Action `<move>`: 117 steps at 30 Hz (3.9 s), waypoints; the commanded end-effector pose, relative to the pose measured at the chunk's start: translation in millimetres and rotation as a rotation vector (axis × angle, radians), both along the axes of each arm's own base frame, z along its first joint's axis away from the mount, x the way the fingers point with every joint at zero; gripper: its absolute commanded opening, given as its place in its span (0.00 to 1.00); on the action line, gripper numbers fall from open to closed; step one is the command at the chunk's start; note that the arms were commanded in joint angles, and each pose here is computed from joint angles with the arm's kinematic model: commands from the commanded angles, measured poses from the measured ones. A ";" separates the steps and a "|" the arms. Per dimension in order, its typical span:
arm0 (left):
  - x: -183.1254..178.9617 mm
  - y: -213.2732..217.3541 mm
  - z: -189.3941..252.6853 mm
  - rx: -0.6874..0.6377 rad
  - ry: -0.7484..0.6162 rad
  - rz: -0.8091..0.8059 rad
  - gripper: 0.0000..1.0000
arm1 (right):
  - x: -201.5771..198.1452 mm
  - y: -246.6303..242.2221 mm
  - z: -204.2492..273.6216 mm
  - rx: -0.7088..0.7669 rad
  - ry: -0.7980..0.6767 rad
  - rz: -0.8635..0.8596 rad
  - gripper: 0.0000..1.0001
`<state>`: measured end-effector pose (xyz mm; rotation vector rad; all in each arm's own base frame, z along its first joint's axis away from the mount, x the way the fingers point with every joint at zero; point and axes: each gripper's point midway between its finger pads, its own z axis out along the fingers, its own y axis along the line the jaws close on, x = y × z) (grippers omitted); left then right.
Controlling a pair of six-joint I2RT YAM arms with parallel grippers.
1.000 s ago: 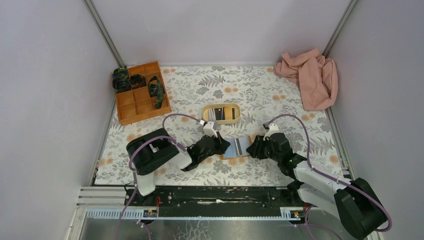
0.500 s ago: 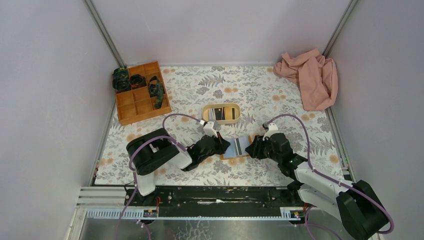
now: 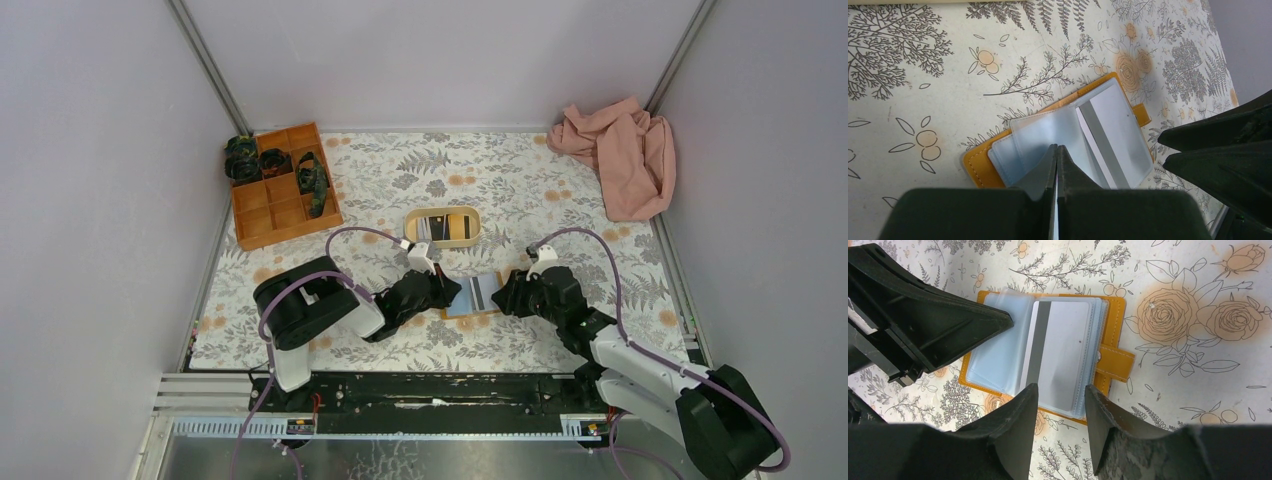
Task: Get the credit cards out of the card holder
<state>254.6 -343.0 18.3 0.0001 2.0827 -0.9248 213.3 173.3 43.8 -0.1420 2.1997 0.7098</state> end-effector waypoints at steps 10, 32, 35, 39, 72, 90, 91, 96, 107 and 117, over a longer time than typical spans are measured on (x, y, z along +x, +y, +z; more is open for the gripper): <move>-13.4 21.7 -45.4 0.168 0.073 0.000 0.00 | 2.3 11.9 3.0 0.013 -0.013 0.045 0.47; -13.0 20.0 -48.2 0.185 0.079 0.000 0.00 | 1.0 14.5 1.7 -0.006 -0.014 0.054 0.47; -13.4 20.2 -48.6 0.187 0.079 -0.001 0.00 | 1.1 15.3 0.3 -0.006 -0.009 0.057 0.47; -13.9 18.8 -48.3 0.186 0.079 -0.005 0.00 | 0.5 17.0 0.0 -0.003 -0.005 0.064 0.47; -16.7 19.6 -34.0 0.163 0.029 -0.004 0.00 | 1.9 59.6 23.3 -0.091 -0.064 0.228 0.05; -33.6 73.9 13.8 0.296 0.073 0.217 0.00 | -11.7 81.9 6.3 -0.431 -0.129 0.258 0.00; -34.8 82.4 11.8 0.303 0.079 0.245 0.00 | -12.6 84.6 6.0 -0.448 -0.137 0.260 0.00; -43.2 113.1 4.3 0.283 0.110 0.342 0.00 | -23.8 103.3 4.1 -0.488 -0.155 0.299 0.20; -47.1 139.5 1.8 0.274 0.108 0.423 0.00 | -56.8 126.7 4.2 -0.425 -0.160 0.384 0.37; -46.2 123.2 0.6 0.239 0.108 0.370 0.00 | -72.2 123.7 25.4 -0.347 -0.191 0.396 0.56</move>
